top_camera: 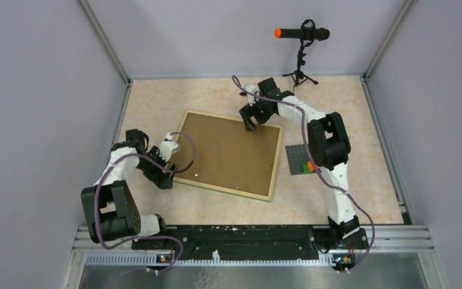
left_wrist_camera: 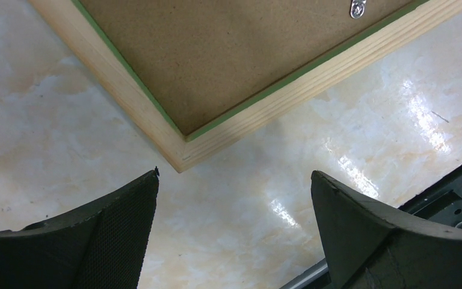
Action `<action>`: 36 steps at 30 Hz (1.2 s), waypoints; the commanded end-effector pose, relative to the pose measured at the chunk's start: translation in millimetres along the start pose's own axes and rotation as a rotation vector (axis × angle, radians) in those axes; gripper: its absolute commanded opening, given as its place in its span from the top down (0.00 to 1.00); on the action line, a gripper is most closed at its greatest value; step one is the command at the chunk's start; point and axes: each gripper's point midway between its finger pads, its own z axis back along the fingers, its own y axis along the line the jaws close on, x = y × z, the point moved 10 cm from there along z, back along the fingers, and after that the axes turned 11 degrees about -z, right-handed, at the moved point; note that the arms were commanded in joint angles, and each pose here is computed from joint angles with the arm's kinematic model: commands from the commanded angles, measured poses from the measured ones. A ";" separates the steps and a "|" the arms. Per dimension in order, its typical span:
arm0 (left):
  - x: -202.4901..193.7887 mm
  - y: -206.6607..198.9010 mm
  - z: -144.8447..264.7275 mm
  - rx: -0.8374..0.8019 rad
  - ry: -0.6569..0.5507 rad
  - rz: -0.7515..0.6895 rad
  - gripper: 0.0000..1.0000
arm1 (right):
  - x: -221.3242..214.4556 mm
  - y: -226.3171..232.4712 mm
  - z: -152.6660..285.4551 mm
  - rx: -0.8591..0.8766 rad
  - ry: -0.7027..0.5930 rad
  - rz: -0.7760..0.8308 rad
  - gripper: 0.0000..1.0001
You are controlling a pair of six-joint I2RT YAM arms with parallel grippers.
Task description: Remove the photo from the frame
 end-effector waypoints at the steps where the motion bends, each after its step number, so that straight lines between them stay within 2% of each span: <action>1: 3.8 5.9 -11.8 0.016 -0.010 -0.019 0.02 | -1.2 -5.7 -8.8 0.037 0.034 -0.006 0.13; 8: 16.8 34.8 -24.4 0.057 -0.018 0.088 0.03 | -23.1 0.9 -0.5 0.109 0.106 -0.051 0.18; 17: 48.2 85.7 -38.8 0.129 -0.112 0.229 0.08 | -59.0 29.4 30.6 0.239 0.174 -0.171 0.28; 22: 67.5 115.3 -43.7 0.152 -0.164 0.284 0.08 | -87.1 48.5 45.5 0.328 0.235 -0.236 0.31; 26: 79.5 136.5 -47.9 0.161 -0.183 0.316 0.07 | -104.9 70.0 54.5 0.365 0.273 -0.223 0.31; 30: 87.7 145.0 -51.6 0.115 -0.203 0.322 0.07 | -119.1 80.5 55.8 0.370 0.305 -0.247 0.31; 33: 90.7 138.7 -35.3 0.139 -0.246 0.327 0.05 | -129.9 78.5 55.6 0.332 0.326 -0.272 0.33; 36: 94.2 123.4 1.3 0.171 -0.273 0.284 0.02 | -134.4 71.9 57.6 0.297 0.320 -0.288 0.33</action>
